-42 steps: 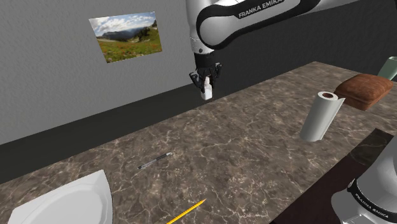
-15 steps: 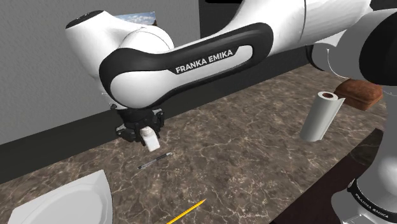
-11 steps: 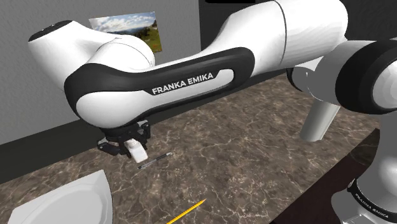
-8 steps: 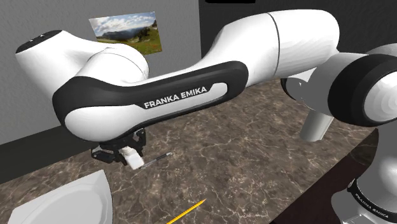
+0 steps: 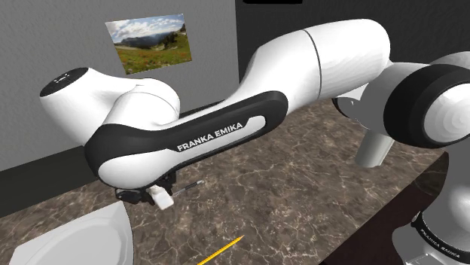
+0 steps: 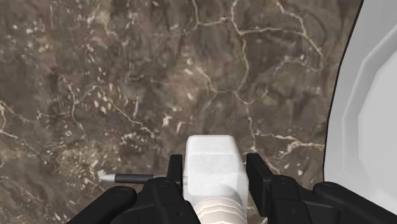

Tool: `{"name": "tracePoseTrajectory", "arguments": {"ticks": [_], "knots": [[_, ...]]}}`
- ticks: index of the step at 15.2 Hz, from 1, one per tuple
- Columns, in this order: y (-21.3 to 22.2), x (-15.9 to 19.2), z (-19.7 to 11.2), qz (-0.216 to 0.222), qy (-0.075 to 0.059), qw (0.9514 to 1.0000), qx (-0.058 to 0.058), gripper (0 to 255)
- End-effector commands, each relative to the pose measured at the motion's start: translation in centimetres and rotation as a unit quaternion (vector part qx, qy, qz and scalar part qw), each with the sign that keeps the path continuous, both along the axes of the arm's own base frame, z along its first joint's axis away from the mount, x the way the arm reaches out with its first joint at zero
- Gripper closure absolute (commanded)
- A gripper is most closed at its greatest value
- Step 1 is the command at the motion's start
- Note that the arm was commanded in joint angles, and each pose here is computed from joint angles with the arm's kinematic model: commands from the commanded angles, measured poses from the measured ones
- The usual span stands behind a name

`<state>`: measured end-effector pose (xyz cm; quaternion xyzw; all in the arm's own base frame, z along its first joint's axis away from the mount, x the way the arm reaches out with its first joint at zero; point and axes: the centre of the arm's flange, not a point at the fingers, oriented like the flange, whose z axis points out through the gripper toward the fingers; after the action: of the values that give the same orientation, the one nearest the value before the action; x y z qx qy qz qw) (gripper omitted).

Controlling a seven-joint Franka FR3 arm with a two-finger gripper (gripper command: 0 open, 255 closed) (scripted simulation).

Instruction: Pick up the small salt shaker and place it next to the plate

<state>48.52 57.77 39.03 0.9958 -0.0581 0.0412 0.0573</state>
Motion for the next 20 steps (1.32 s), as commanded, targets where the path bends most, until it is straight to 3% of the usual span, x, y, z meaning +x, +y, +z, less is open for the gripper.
{"name": "tracePoseTrajectory", "arguments": {"ticks": [1, 6, 14, 15, 20], "knots": [[0.0, 0.0, -1.1, 0.0, 0.0, 1.0, 0.0, 255], [0.0, 0.0, -4.1, 0.0, 0.0, 1.0, 0.0, 255], [0.0, 0.0, -4.1, 0.0, 0.0, 1.0, 0.0, 255], [0.0, 0.0, -4.1, 0.0, 0.0, 1.0, 0.0, 0], [0.0, 0.0, -4.1, 0.0, 0.0, 1.0, 0.0, 0]]}}
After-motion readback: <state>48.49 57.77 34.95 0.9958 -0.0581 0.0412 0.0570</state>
